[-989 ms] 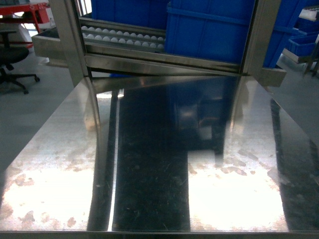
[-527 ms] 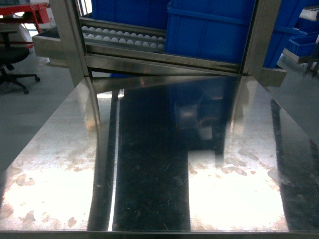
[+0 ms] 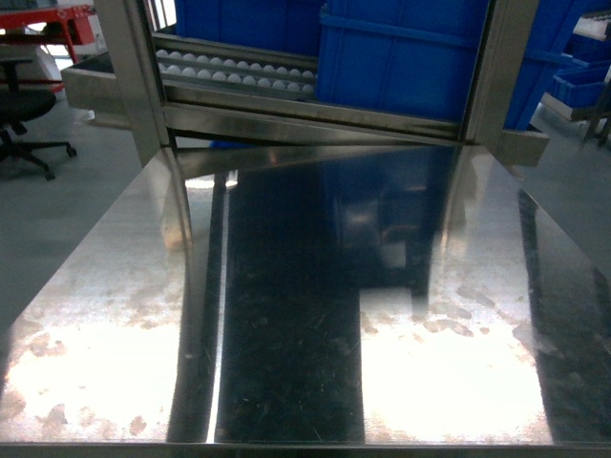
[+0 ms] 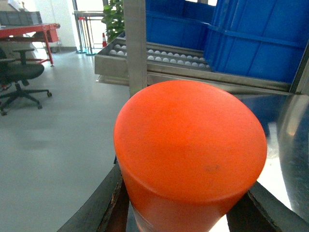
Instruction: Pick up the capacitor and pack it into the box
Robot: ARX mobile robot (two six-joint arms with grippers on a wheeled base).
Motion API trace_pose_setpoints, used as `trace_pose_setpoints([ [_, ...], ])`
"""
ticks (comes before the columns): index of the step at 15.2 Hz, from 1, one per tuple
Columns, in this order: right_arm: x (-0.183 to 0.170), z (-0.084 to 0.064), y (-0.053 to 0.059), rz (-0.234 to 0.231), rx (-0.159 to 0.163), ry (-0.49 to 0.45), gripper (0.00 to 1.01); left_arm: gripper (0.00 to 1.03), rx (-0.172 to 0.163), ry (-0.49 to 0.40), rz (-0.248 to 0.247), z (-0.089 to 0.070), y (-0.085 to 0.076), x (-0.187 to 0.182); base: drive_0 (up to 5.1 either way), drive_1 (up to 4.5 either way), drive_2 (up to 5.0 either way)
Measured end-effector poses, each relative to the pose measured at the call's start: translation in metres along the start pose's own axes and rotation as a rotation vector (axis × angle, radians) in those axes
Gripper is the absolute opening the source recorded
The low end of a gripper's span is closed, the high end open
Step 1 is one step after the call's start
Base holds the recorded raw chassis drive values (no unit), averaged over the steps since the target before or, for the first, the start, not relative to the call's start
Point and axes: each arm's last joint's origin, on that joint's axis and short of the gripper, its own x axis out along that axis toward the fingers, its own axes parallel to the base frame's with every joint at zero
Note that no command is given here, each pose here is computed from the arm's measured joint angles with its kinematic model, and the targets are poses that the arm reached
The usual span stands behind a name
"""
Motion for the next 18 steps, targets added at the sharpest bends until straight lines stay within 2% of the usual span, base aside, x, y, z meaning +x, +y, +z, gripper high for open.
trace_pose_setpoints([
  [2, 0.000, 0.000, 0.000, 0.000, 0.000, 0.000, 0.98, 0.45, 0.000, -0.002, 0.000, 0.000, 0.000, -0.002, 0.0, 0.00, 0.0],
  [3, 0.000, 0.000, 0.000, 0.000, 0.000, 0.000, 0.98, 0.45, 0.000, 0.043, 0.001, -0.005, 0.000, -0.007, 0.0, 0.00, 0.0],
  [5, 0.000, 0.000, 0.000, 0.000, 0.000, 0.000, 0.98, 0.45, 0.000, -0.012, 0.002, 0.000, 0.000, -0.013, 0.0, 0.00, 0.0],
  [6, 0.000, 0.000, 0.000, 0.000, 0.000, -0.001, 0.98, 0.45, 0.000, 0.019, 0.002, -0.004, 0.000, -0.012, 0.0, 0.00, 0.0],
  [18, 0.000, 0.000, 0.000, 0.000, 0.000, 0.000, 0.98, 0.45, 0.000, 0.011, 0.000, -0.003, 0.000, -0.012, 0.0, 0.00, 0.0],
])
